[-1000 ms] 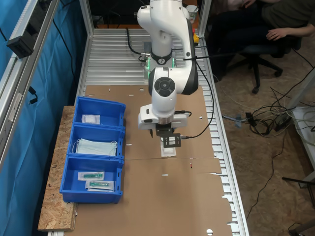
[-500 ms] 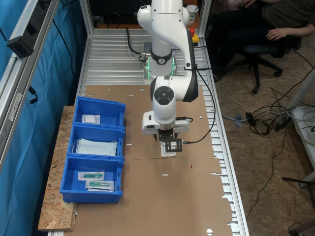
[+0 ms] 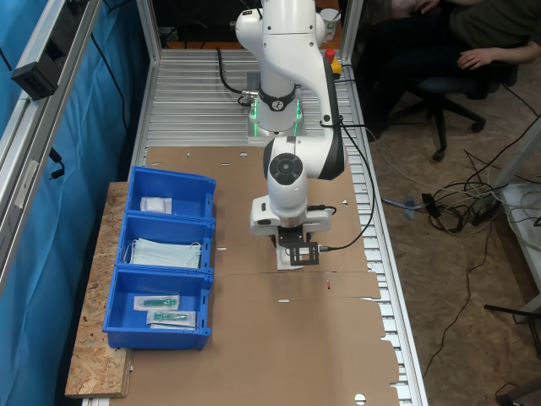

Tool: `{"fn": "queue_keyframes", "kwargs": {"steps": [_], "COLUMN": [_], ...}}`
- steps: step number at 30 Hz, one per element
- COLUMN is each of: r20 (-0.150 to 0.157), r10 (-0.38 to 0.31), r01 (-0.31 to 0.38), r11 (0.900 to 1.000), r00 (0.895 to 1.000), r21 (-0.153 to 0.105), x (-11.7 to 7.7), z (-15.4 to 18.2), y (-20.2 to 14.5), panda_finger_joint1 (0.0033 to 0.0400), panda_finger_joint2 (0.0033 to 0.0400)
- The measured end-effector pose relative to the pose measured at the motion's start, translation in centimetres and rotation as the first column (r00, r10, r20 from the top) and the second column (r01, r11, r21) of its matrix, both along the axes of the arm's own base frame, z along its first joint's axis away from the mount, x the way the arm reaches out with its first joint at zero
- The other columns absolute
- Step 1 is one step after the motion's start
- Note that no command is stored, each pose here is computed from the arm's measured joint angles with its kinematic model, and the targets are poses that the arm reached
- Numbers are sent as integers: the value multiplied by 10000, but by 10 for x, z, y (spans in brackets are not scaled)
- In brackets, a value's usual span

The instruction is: Pick and place sorting task of medical equipment.

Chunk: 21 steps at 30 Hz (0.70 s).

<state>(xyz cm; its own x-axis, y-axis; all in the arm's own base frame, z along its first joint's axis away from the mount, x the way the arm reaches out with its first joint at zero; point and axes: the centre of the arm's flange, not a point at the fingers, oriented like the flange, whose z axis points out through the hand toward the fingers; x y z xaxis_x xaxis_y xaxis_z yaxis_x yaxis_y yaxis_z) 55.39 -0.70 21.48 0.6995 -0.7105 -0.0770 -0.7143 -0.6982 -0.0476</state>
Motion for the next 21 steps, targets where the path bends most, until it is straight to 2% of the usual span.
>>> {"fn": "queue_keyframes", "kwargs": {"steps": [21], "r20": [198], "r10": [-130], "r01": [128], "r11": [9999], "r00": [9997], "r21": [61], "x": [0], "z": [-30], "y": [3], "panda_finger_joint1": [400], "panda_finger_joint2": [400]}}
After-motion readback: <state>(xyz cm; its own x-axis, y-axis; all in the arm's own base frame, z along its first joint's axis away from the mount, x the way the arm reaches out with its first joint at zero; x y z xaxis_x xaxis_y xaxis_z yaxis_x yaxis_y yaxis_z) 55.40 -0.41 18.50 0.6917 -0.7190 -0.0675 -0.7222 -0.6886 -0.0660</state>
